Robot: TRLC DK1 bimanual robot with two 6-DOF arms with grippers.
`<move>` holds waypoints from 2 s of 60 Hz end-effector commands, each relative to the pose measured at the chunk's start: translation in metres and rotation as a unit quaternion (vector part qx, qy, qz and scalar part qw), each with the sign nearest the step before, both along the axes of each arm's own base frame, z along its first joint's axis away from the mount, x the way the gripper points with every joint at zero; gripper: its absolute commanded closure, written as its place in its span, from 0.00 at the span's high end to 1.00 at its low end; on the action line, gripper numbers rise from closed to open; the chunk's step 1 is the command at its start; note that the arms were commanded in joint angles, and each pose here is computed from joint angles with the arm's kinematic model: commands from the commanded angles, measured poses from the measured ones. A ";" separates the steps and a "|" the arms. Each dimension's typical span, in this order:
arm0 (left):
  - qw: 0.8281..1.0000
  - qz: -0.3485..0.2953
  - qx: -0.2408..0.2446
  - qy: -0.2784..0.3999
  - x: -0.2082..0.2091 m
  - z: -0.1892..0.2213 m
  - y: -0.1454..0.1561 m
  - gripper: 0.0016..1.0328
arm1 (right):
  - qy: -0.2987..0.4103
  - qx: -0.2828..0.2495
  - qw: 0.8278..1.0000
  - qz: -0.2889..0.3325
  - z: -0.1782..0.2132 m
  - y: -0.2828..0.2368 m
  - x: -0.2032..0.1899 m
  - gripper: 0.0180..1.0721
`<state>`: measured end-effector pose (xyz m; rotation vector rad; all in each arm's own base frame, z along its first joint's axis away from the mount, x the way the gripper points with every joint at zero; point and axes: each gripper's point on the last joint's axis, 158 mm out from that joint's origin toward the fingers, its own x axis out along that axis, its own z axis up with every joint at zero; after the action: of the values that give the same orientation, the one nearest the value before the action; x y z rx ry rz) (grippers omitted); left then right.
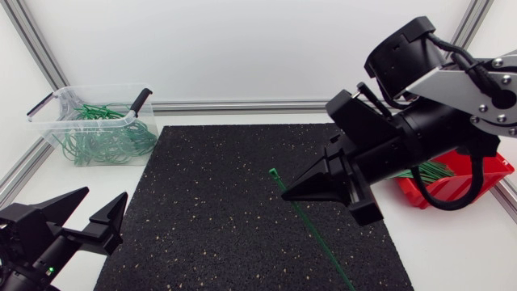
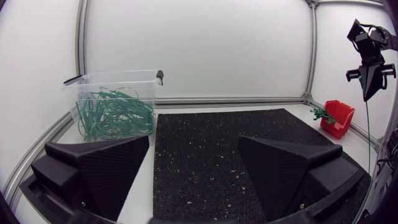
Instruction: Take a green cable tie from the red box, thread the tail through the head to close it, then place it in the transparent bin on the left.
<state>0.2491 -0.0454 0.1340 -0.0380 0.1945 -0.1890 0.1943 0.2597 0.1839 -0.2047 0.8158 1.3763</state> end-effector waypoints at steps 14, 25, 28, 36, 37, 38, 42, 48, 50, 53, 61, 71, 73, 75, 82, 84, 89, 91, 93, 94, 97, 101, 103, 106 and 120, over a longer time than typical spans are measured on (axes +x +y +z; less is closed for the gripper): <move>0.992 -0.100 -0.079 0.021 -0.011 0.042 -0.042 0.97 | 0.128 0.021 0.992 -0.005 -0.023 0.011 -0.003 0.05; 0.973 -0.193 -0.106 0.063 -0.024 0.051 -0.076 0.97 | 0.178 0.067 0.982 -0.003 -0.018 0.013 0.001 0.05; 0.967 -0.213 -0.117 0.072 -0.026 0.057 -0.084 0.97 | 0.180 0.074 0.981 -0.002 -0.017 0.014 0.000 0.05; 0.950 -0.263 -0.138 0.096 -0.029 0.071 -0.102 0.97 | 0.179 0.094 0.979 0.002 -0.009 0.017 0.003 0.05; 0.948 -0.268 -0.140 0.099 -0.029 0.072 -0.104 0.97 | 0.177 0.097 0.979 0.002 -0.008 0.018 0.003 0.05; 0.946 -0.274 -0.141 0.101 -0.029 0.074 -0.106 0.97 | 0.176 0.099 0.979 0.002 -0.007 0.018 0.004 0.05; 0.939 -0.292 -0.145 0.108 -0.028 0.080 -0.114 0.97 | 0.171 0.113 0.979 0.003 -0.001 0.019 0.007 0.05; 0.922 -0.335 -0.156 0.117 -0.031 0.090 -0.135 0.97 | 0.168 0.127 0.978 0.003 0.006 0.023 0.010 0.05; 0.915 -0.351 -0.158 0.120 -0.033 0.093 -0.143 0.97 | 0.170 0.131 0.977 0.006 0.007 0.024 0.009 0.05; 0.906 -0.371 -0.162 0.124 -0.036 0.098 -0.154 0.97 | 0.171 0.137 0.976 0.008 0.010 0.026 0.007 0.05; 0.887 -0.412 -0.167 0.127 -0.039 0.105 -0.178 0.96 | 0.174 0.156 0.972 0.015 0.022 0.029 0.003 0.05; 0.855 -0.461 -0.186 0.151 -0.040 0.113 -0.201 0.96 | 0.168 0.177 0.969 0.026 0.036 0.028 -0.001 0.05; 0.847 -0.470 -0.194 0.154 -0.041 0.117 -0.204 0.96 | 0.166 0.179 0.969 0.026 0.037 0.029 -0.001 0.05; 0.841 -0.477 -0.201 0.156 -0.041 0.121 -0.207 0.96 | 0.165 0.182 0.969 0.026 0.038 0.030 -0.001 0.05; 0.822 -0.499 -0.220 0.165 -0.039 0.134 -0.215 0.96 | 0.167 0.189 0.967 0.023 0.038 0.034 0.000 0.05; 0.817 -0.504 -0.226 0.166 -0.038 0.138 -0.218 0.96 | 0.169 0.190 0.967 0.023 0.036 0.035 0.000 0.05; 0.808 -0.511 -0.236 0.172 -0.033 0.142 -0.224 0.96 | 0.170 0.191 0.967 0.024 0.034 0.036 -0.001 0.05; 0.806 -0.514 -0.236 0.177 -0.031 0.140 -0.227 0.96 | 0.170 0.192 0.966 0.022 0.035 0.036 0.000 0.05; 0.803 -0.517 -0.236 0.180 -0.029 0.138 -0.231 0.96 | 0.170 0.195 0.966 0.017 0.035 0.036 0.003 0.05; 0.801 -0.520 -0.235 0.181 -0.029 0.138 -0.234 0.96 | 0.172 0.196 0.965 0.014 0.035 0.036 0.004 0.05; 0.798 -0.522 -0.235 0.187 -0.027 0.135 -0.238 0.96 | 0.170 0.205 0.964 0.008 0.037 0.036 0.008 0.05; 0.792 -0.529 -0.235 0.196 -0.027 0.130 -0.247 0.96 | 0.168 0.218 0.961 -0.001 0.042 0.037 0.014 0.05; 0.789 -0.532 -0.235 0.198 -0.027 0.129 -0.250 0.96 | 0.168 0.223 0.960 -0.006 0.044 0.037 0.017 0.05; 0.785 -0.536 -0.237 0.200 -0.027 0.129 -0.254 0.94 | 0.170 0.231 0.958 -0.009 0.046 0.038 0.019 0.05; 0.779 -0.540 -0.244 0.205 -0.025 0.129 -0.262 0.93 | 0.167 0.240 0.956 -0.023 0.047 0.035 0.029 0.05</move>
<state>0.2222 -0.3024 0.2502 -0.4845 0.6046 -1.3823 0.2235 0.2973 0.2336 0.4039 0.7073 1.5570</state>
